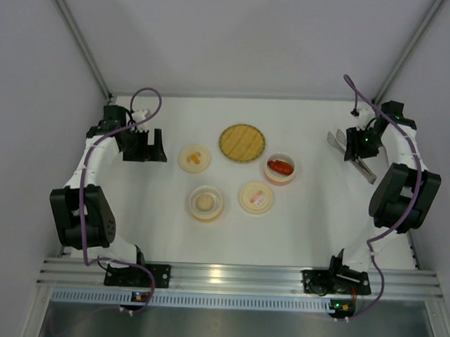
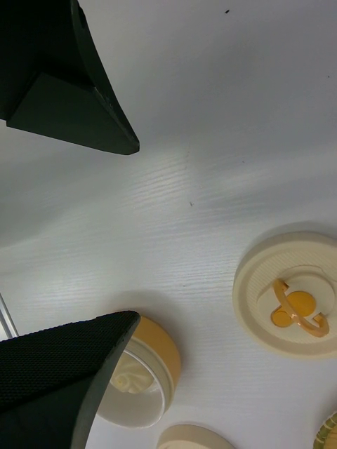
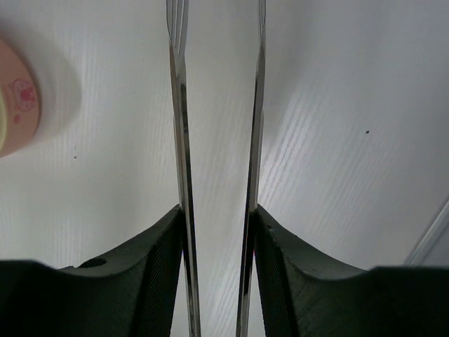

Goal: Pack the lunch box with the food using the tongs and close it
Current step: Place the clamp at the center of the board.

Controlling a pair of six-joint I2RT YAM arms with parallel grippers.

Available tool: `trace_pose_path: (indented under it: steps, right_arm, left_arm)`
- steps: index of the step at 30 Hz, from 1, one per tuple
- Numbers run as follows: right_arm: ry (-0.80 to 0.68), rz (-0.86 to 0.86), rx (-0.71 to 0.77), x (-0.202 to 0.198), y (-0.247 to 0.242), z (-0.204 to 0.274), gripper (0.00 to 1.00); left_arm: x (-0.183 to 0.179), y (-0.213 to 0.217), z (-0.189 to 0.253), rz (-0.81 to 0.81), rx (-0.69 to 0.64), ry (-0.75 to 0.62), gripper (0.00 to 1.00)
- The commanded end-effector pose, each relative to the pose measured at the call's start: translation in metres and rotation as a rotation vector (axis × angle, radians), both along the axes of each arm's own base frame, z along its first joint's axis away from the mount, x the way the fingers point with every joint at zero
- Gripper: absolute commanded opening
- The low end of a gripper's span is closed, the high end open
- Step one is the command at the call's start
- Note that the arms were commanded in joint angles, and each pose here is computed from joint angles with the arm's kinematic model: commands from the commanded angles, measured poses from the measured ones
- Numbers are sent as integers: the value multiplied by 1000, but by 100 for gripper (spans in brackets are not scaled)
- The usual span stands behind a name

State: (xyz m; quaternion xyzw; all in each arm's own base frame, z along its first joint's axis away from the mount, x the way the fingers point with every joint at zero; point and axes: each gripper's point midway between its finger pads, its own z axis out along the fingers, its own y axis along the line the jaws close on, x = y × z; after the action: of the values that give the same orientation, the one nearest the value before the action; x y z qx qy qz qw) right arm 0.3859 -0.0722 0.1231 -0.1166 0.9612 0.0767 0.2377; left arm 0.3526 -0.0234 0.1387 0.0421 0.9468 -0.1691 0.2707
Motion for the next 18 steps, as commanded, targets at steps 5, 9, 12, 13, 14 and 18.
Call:
trace_pose_path:
  steps: [5,9,12,13,14,18]
  right_arm:
    - [-86,-124,-28,48,-21,-46,44]
    - [-40,-118,-29,43,-20,-73,46]
    - [-6,-111,-39,38,-22,-84,47]
    - [11,-112,-47,36,-24,-90,48]
    - [23,-110,-48,33,-24,-92,51]
    - [51,-102,-52,28,-23,-97,61]
  left_arm:
    - [9,-1,15,-2,-11,-46,98]
    - [7,2,16,-3,8,-53,98]
    - [7,1,14,-5,4,-47,98]
    - [7,1,12,-2,2,-39,98]
    - [7,1,11,-4,1,-38,98]
    - [7,1,10,-8,3,-38,98]
